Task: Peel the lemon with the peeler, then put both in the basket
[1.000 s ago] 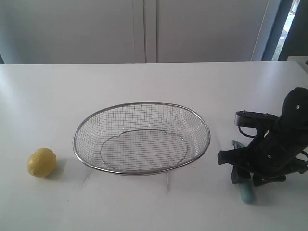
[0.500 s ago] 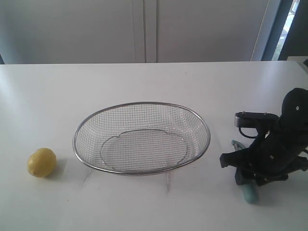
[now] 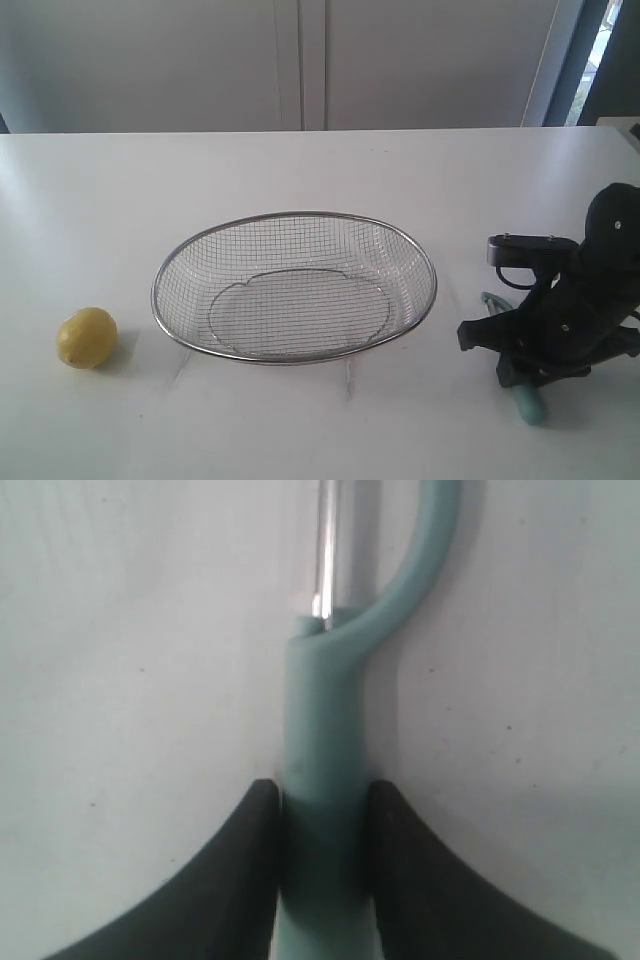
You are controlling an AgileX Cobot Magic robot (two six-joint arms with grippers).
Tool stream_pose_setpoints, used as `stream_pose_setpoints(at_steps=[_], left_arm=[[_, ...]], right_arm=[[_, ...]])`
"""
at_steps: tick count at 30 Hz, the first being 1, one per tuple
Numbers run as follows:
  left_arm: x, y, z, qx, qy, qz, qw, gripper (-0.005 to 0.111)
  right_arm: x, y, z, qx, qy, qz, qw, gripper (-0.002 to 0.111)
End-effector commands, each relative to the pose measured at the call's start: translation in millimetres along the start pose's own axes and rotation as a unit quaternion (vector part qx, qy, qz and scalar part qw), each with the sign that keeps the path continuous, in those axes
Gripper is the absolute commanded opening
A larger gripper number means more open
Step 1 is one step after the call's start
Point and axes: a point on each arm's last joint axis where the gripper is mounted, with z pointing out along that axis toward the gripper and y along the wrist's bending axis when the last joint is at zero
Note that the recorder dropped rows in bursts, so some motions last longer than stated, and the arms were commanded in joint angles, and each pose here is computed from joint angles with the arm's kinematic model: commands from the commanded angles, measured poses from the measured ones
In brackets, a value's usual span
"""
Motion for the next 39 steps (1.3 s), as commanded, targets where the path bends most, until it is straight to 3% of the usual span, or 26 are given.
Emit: stream_pose_setpoints(at_steps=[1, 12, 32, 39], left_arm=[[2.9, -0.4, 1.1, 0.001, 0.005, -0.003, 1.000, 0.000], [2.9, -0.4, 1.1, 0.001, 0.005, -0.003, 1.000, 0.000], [2.9, -0.4, 1.1, 0.001, 0.005, -0.003, 1.000, 0.000], [2.9, -0.4, 1.1, 0.001, 0.005, -0.003, 1.000, 0.000]], right_arm=[[0.3, -0.3, 0.1, 0.004, 0.007, -0.018, 1.000, 0.000], [-3.3, 2.4, -24.8, 0.002, -0.028, -0.029, 0.999, 0.000], [15.1, 5.7, -124.3, 0.006, -0.202, -0.072, 0.977, 0.000], [17.6, 4.9, -130.1, 0.011, -0.225, -0.083, 0.971, 0.000]])
